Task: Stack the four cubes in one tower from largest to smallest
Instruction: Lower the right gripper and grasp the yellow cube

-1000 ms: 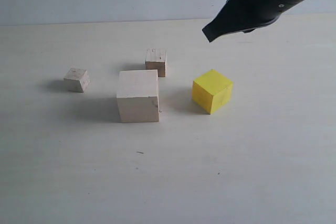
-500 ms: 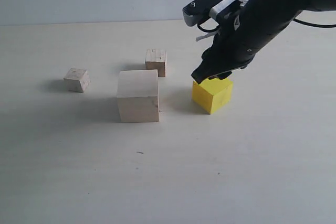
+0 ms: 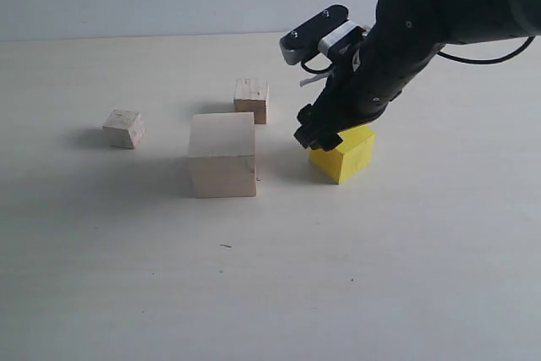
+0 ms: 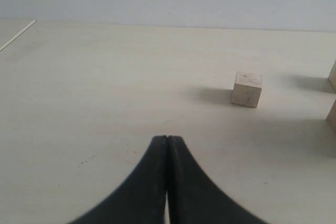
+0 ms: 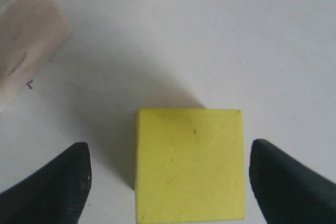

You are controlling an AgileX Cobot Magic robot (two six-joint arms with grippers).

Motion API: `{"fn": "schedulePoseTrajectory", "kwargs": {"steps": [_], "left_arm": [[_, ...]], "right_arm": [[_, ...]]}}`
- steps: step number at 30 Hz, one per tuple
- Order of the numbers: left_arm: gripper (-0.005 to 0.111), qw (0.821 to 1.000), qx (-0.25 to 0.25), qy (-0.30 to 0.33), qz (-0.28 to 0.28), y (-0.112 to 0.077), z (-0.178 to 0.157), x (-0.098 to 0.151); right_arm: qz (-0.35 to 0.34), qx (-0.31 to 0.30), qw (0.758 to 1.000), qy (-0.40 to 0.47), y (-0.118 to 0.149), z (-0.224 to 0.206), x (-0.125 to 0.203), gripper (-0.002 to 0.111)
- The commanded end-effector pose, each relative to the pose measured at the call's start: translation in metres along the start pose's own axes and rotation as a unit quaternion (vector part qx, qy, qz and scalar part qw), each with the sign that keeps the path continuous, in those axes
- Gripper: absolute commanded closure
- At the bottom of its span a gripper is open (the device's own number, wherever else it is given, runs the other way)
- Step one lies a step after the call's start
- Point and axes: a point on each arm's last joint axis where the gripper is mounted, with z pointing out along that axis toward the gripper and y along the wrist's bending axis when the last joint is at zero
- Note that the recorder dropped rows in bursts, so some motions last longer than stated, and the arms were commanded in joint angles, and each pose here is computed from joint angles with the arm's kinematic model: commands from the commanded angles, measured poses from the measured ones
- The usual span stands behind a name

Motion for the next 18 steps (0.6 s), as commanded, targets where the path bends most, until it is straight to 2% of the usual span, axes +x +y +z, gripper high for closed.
{"fn": "schedulePoseTrajectory", "kwargs": {"steps": [1,10,18], "left_arm": [[0.107,1.0,0.002,-0.009,-0.006,0.0,0.0,-0.001],[0.107,1.0,0.002,-0.009,-0.006,0.0,0.0,-0.001],[0.107,1.0,0.002,-0.009,-0.006,0.0,0.0,-0.001]], "right_arm": [[0.002,0.002,1.0,0.005,-0.002,0.006,-0.005,0.03],[0.003,0.043,0.999,0.024,-0.009,0.019,0.0,0.03],[0.012,0.038,0.998,0.047,-0.007,0.035,0.006,0.03]]}}
